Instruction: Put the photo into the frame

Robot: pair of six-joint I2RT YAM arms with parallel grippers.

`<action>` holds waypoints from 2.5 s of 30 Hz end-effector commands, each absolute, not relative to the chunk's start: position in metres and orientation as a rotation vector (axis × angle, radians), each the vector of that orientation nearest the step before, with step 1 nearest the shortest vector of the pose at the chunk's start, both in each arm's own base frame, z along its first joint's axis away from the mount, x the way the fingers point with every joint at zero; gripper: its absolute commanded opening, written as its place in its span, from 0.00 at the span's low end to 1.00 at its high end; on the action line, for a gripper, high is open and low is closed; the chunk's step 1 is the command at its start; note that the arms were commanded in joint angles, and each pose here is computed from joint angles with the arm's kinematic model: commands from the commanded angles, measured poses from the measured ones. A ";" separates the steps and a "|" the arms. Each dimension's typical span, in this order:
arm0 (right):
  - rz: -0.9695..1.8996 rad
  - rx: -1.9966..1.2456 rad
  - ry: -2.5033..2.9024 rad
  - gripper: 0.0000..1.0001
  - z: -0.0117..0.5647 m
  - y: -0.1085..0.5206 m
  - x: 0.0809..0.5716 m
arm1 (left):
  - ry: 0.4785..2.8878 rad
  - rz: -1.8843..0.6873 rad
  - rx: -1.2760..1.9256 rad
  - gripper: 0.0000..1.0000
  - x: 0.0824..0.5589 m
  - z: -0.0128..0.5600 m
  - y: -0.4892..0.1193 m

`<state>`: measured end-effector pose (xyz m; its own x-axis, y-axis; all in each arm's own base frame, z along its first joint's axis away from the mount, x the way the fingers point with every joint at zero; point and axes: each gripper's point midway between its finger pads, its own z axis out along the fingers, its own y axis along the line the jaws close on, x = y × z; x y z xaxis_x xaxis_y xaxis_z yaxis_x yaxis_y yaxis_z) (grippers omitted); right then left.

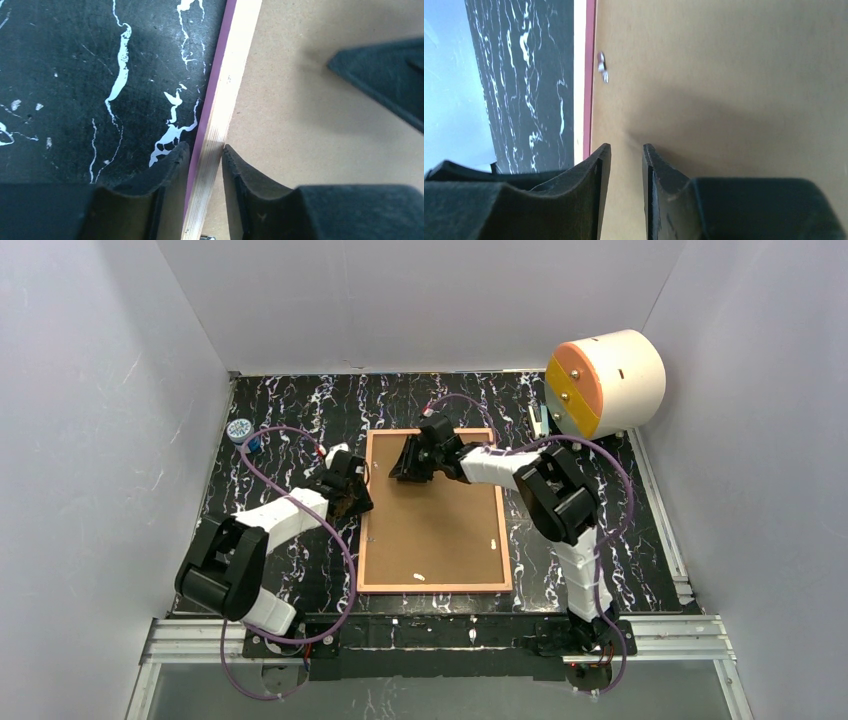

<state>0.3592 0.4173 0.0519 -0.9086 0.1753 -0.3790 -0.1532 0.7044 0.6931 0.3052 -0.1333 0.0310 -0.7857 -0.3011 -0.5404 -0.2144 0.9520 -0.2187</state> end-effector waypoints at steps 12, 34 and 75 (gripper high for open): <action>1.144 -0.176 2.400 0.36 0.037 0.449 0.414 | 2.558 -0.227 -0.396 0.12 0.290 0.011 -0.129; 1.353 -0.373 2.413 0.32 0.007 0.471 0.382 | 2.603 -0.339 -0.408 0.03 0.286 0.000 -0.137; 1.542 -0.618 2.357 0.27 -0.006 0.486 0.356 | 2.634 -0.353 -0.395 0.02 0.287 -0.010 -0.142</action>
<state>0.4054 0.4810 0.0440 -0.8347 -0.0598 -0.5475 -0.5296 0.3602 0.7680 0.3077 -0.1440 0.0238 -0.8038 -0.3476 -0.4829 -0.1824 0.9165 -0.3560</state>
